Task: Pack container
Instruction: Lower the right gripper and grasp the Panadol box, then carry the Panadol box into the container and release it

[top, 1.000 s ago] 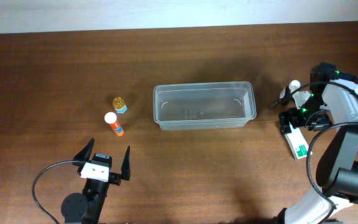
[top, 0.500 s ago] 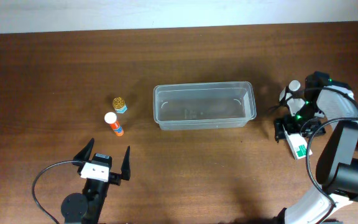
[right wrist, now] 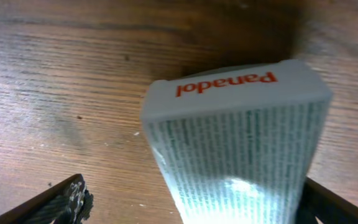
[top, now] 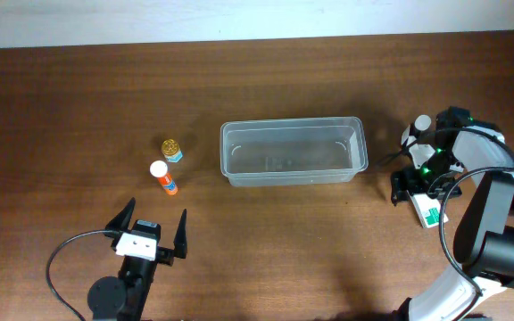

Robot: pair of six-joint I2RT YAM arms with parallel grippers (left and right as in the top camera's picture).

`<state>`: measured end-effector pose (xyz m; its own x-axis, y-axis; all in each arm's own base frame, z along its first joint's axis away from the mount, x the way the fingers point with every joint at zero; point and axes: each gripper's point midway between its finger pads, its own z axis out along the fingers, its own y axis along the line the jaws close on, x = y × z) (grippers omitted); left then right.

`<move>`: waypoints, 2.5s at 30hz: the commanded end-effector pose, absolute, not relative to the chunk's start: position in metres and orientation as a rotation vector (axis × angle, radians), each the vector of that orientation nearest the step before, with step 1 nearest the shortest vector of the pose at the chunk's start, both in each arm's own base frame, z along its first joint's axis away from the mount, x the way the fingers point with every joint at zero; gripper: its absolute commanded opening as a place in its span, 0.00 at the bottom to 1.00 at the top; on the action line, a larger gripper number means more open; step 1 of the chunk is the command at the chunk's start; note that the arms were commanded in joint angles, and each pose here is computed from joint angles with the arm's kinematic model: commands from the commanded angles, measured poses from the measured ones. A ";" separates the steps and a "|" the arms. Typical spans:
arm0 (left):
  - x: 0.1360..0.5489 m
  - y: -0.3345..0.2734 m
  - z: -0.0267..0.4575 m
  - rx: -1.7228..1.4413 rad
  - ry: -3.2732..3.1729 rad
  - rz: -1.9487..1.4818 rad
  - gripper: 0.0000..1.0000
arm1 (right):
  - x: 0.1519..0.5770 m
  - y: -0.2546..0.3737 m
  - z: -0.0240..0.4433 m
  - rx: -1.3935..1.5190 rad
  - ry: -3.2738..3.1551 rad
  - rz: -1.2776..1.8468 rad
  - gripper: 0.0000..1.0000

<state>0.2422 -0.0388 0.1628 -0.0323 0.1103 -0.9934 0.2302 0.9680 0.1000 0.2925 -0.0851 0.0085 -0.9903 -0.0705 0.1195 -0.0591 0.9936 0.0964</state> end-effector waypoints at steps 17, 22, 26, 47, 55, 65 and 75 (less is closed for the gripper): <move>0.242 -0.036 0.162 0.266 1.605 -0.073 0.99 | 0.280 -0.077 -0.010 -0.038 -2.994 -0.187 0.63; 0.242 -0.036 0.162 0.266 1.606 -0.073 0.99 | 0.280 -0.078 -0.010 -0.037 -2.997 -0.185 0.55; 0.242 -0.036 0.162 0.266 1.606 -0.073 0.99 | 0.284 -0.077 -0.011 -0.041 -3.014 -0.190 0.49; 0.242 -0.036 0.162 0.266 1.606 -0.073 0.99 | 0.295 -0.064 -0.009 -0.089 -3.051 -0.316 0.35; 0.242 -0.036 0.162 0.266 1.606 -0.073 0.99 | 0.294 -0.064 -0.008 -0.090 -3.045 -0.319 0.33; 0.242 -0.036 0.162 0.266 1.606 -0.073 0.99 | 0.313 -0.058 0.029 -0.099 -3.046 -0.419 0.32; 0.242 -0.036 0.162 0.266 1.606 -0.073 0.99 | 0.340 -0.042 0.120 -0.144 -3.059 -0.631 0.32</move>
<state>0.2422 -0.0388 0.1628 -0.0323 0.1103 -0.9934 0.2302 0.9680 0.1000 0.3209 -0.0512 0.0901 -0.9925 0.0676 0.1016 0.0972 0.9414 0.3229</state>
